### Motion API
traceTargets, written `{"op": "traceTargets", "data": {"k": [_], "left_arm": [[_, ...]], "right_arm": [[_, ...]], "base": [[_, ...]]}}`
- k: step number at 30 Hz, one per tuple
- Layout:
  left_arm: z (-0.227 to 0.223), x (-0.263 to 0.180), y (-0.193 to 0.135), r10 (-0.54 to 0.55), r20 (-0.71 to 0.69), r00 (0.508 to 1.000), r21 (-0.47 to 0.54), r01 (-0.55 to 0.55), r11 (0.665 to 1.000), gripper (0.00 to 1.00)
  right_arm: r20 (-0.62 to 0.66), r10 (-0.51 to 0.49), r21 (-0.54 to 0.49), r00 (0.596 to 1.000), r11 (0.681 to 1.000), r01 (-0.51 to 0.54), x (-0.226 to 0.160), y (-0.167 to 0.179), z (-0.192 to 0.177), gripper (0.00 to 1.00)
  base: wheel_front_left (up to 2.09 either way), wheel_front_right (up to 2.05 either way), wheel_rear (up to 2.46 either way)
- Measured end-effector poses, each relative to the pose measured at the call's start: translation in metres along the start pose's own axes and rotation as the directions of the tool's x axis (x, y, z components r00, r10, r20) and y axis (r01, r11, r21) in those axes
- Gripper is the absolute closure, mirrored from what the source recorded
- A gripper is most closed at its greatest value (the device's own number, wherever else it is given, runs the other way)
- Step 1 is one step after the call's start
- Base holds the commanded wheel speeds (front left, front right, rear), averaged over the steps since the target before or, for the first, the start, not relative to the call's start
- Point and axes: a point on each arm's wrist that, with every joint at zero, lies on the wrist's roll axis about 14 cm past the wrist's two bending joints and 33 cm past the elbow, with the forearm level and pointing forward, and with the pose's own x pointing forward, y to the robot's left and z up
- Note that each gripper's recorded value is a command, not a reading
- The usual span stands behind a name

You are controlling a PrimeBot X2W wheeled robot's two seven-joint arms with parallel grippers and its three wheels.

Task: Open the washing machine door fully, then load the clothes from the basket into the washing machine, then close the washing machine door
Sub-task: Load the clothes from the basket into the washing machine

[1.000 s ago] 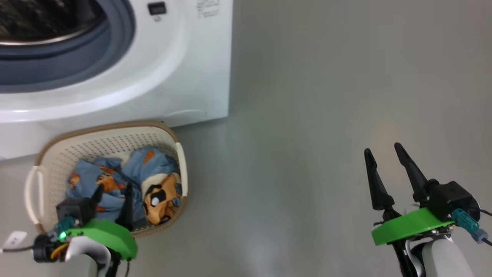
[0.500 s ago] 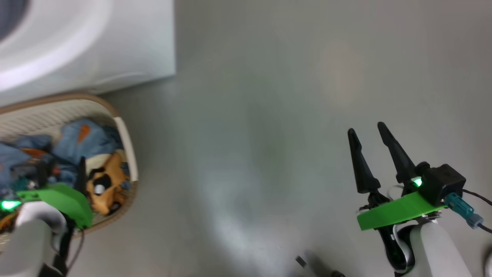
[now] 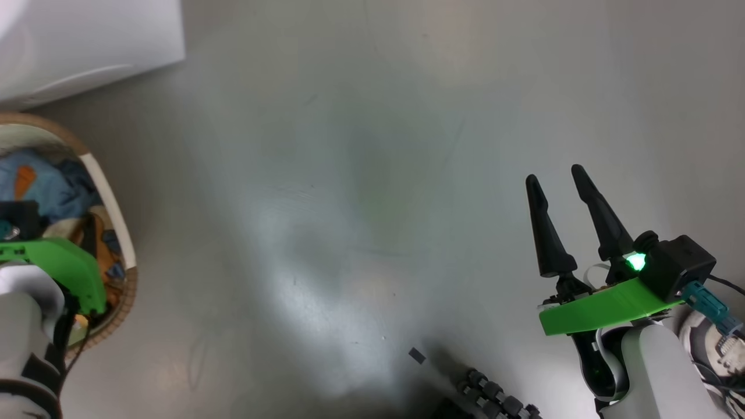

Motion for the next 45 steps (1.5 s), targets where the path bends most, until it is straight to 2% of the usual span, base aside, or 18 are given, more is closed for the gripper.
{"op": "traceTargets", "data": {"k": [9,28,29,30,39,45], "left_arm": [[-0.013,0.017,0.002,0.008,-0.114,0.993,0.066,-0.001,0.998,0.00],[-0.017,0.027,0.012,0.056,-0.177,0.983,0.091,-0.040,0.995,0.00],[-0.018,0.027,0.012,0.055,-0.183,0.981,0.085,-0.040,0.996,0.68],[-0.019,0.027,0.011,0.054,-0.187,0.981,0.084,-0.038,0.996,1.00],[-0.016,0.025,0.012,0.057,-0.185,0.981,0.078,-0.044,0.996,1.00],[0.000,0.018,0.012,0.064,-0.117,0.991,0.028,-0.061,0.998,1.00]], "right_arm": [[-0.021,-0.024,-0.007,0.999,1.000,0.024,-0.001,-0.007,-0.007,0.00],[-0.038,-0.015,-0.027,0.999,1.000,0.014,0.005,-0.004,-0.016,0.00],[-0.038,-0.016,-0.027,0.999,1.000,0.015,0.005,-0.004,-0.016,0.00],[-0.038,-0.016,-0.027,0.999,1.000,0.015,0.005,-0.005,-0.016,0.00],[-0.031,-0.014,-0.024,0.999,1.000,0.013,0.005,-0.004,-0.013,0.00],[-0.009,-0.007,-0.018,1.000,1.000,0.007,0.003,-0.002,-0.004,0.00]], "base": [[0.00,0.00,0.00],[0.00,0.00,0.00],[0.00,0.00,0.00],[0.00,0.00,0.00],[0.00,0.00,0.00],[0.00,0.00,0.00]]}}
